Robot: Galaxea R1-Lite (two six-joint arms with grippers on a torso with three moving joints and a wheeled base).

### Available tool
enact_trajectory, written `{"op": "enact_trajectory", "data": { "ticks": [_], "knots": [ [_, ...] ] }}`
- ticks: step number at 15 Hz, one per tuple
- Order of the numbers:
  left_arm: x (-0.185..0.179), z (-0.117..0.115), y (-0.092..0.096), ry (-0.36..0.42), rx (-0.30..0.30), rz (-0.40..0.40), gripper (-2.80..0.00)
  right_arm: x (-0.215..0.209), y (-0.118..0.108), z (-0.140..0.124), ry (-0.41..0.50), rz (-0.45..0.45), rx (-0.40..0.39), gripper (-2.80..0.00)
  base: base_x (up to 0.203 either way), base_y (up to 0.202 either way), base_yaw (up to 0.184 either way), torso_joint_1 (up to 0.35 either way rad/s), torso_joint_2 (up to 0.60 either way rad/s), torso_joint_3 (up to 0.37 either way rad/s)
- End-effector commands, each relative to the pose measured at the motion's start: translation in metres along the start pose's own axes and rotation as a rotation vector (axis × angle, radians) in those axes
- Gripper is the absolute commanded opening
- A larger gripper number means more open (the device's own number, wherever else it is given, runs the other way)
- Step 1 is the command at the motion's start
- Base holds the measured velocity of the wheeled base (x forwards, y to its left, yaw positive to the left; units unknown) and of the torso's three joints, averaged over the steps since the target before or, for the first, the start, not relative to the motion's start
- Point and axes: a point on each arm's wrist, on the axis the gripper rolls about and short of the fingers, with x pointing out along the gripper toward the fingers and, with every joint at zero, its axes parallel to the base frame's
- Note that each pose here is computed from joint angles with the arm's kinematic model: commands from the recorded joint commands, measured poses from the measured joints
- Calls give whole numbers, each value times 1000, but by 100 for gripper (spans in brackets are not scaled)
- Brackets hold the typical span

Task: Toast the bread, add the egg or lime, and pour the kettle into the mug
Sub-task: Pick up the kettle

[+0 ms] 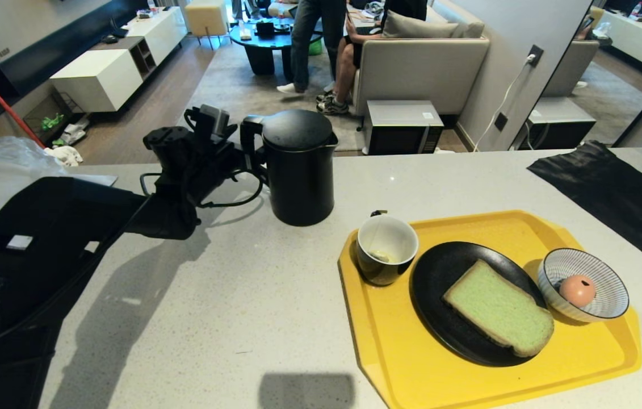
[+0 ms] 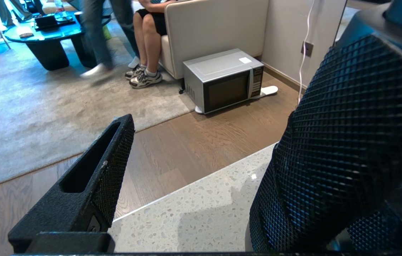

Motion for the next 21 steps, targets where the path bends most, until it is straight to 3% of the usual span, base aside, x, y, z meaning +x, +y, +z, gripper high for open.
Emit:
{"op": "enact_trajectory", "data": {
  "ticks": [1,14,15,16,21],
  "knots": [
    [0,2,0,-10,-1,-1,0,0,0,0,1,1,-1,-280,0,0,0,0,0,0],
    [0,2,-1,-19,-25,-5,0,0,0,0,0,1,0,-280,0,0,0,0,0,0],
    [1,2,-5,-22,-28,-10,-112,0,0,0,2,1,-3,-280,0,0,0,0,0,0],
    [2,3,-5,-28,-27,-12,-280,0,0,0,1,1,-1,-280,0,0,0,0,0,0],
    [2,4,-7,-29,-31,-14,-280,0,0,0,1,1,0,-280,0,0,0,0,0,0]
  ]
}}
